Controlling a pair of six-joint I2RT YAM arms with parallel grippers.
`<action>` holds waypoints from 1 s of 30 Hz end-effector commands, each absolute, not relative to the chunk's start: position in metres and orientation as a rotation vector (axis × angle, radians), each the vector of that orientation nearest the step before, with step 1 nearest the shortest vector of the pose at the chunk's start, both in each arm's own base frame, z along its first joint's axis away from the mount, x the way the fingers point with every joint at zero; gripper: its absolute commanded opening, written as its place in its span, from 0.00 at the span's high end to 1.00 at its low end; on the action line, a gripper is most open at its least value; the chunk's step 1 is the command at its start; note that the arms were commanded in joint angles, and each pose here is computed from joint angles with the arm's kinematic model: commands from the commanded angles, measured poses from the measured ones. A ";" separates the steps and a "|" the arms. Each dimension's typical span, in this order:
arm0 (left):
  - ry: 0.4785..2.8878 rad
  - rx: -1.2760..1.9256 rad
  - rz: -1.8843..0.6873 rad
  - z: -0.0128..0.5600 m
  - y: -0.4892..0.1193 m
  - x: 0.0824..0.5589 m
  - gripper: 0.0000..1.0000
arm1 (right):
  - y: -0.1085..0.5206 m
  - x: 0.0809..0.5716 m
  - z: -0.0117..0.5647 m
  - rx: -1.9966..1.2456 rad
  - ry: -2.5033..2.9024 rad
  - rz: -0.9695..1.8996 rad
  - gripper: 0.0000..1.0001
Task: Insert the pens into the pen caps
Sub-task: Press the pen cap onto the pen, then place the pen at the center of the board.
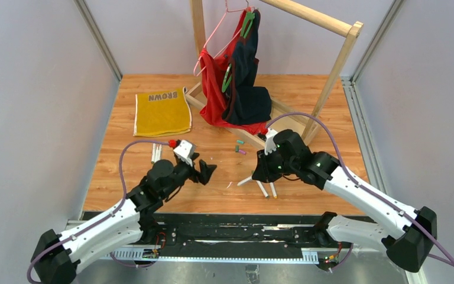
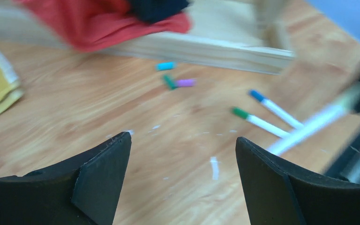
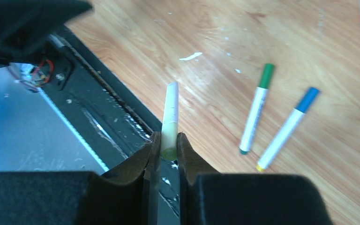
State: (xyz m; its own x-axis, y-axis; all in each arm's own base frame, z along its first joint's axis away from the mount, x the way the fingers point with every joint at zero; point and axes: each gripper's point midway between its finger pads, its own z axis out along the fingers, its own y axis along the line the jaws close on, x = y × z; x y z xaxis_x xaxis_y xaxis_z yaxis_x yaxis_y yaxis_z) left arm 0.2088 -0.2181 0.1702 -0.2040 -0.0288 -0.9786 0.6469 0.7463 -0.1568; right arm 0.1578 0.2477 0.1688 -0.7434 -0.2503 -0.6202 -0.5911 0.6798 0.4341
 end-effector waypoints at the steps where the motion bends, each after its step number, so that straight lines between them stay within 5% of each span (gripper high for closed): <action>1: 1.833 0.214 -0.500 0.148 -0.169 0.251 0.14 | 0.209 0.164 0.159 -0.661 2.429 0.616 0.99; 19: 1.892 -0.028 -0.227 0.110 -0.099 0.268 0.14 | 0.207 0.199 0.106 -0.176 2.080 0.759 0.99; 30: 1.900 -0.040 -0.199 0.104 -0.095 0.270 0.14 | 0.208 0.172 0.063 -0.267 2.208 0.800 0.79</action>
